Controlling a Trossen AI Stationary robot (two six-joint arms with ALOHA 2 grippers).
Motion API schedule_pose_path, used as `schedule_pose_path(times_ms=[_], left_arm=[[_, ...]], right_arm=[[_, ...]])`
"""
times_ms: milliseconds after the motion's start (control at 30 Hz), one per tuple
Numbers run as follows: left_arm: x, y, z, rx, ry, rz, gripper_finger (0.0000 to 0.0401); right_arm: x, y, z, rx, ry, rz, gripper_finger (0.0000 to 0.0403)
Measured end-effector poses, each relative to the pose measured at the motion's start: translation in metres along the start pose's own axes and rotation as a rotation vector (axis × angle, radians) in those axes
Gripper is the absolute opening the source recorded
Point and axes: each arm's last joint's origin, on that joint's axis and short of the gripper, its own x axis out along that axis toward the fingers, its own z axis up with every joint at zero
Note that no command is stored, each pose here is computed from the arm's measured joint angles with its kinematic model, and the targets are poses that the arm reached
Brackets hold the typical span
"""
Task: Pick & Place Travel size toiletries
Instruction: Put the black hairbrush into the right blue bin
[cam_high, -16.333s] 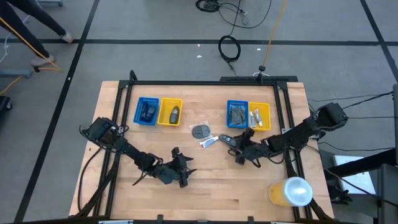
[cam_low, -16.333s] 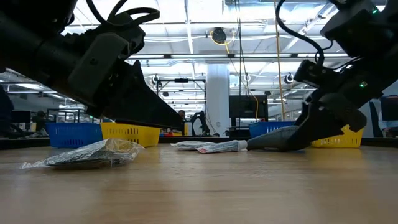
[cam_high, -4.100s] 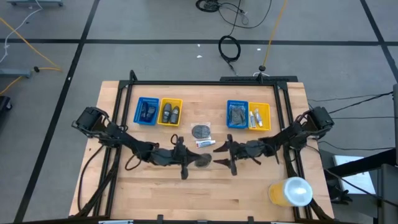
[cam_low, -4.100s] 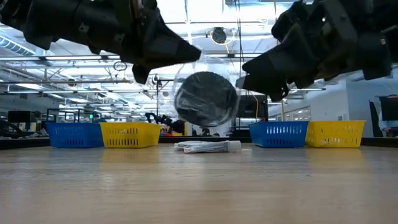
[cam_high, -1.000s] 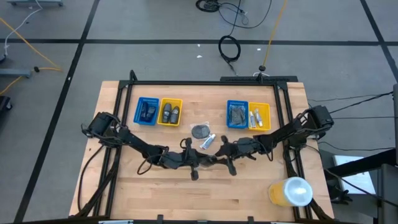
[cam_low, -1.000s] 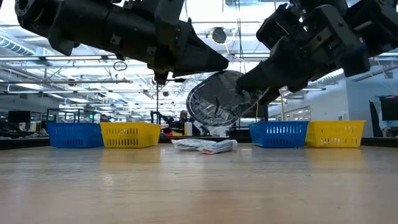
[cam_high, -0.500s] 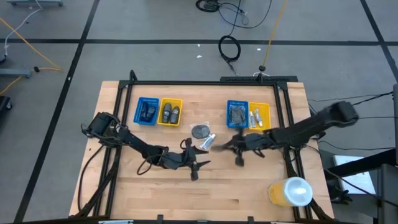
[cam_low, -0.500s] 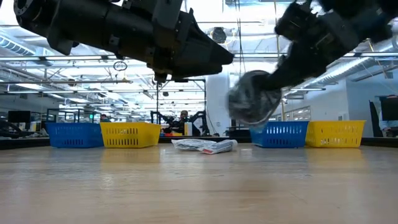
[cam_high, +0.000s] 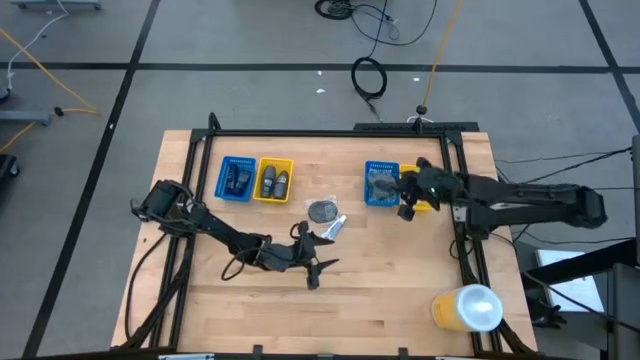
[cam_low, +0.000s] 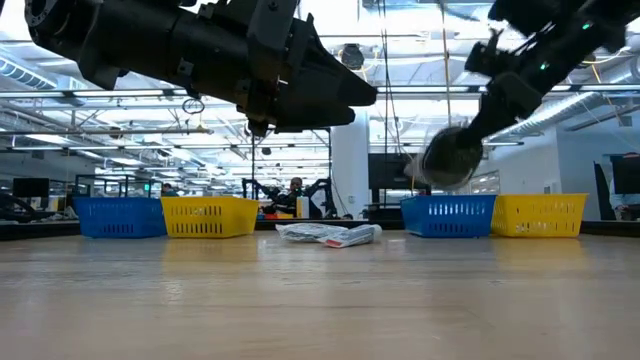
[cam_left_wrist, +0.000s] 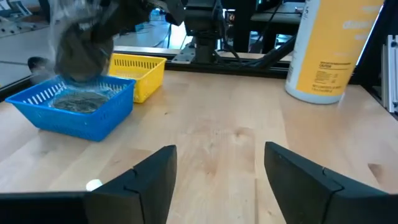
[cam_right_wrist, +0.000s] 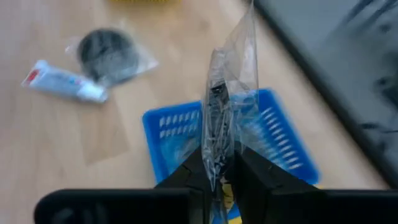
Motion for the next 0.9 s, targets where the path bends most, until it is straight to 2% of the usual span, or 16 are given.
schedule_pose_path(times_ms=[100, 267, 467, 700, 900], left_arm=[[0.000, 0.000, 0.000, 0.001, 0.002, 0.000, 0.0232], [0.000, 0.000, -0.002, 0.006, 0.016, 0.002, 0.0223], [0.000, 0.000, -0.003, 0.001, 0.029, 0.004, 0.0224], [0.000, 0.001, -0.004, 0.000, 0.034, 0.004, 0.0225], [0.000, 0.001, -0.004, 0.000, 0.034, 0.004, 0.0225]], right_arm=[[0.010, -0.010, 0.003, 0.027, 0.035, 0.102, 0.0035], [0.026, -0.027, 0.012, 0.062, 0.120, 0.105, 0.0037], [0.037, -0.036, 0.020, 0.063, 0.244, 0.239, 0.0043], [0.042, -0.051, 0.031, 0.117, 0.261, 0.357, 0.0034], [0.059, -0.062, 0.020, 0.161, 0.348, 0.359, 0.0037]])
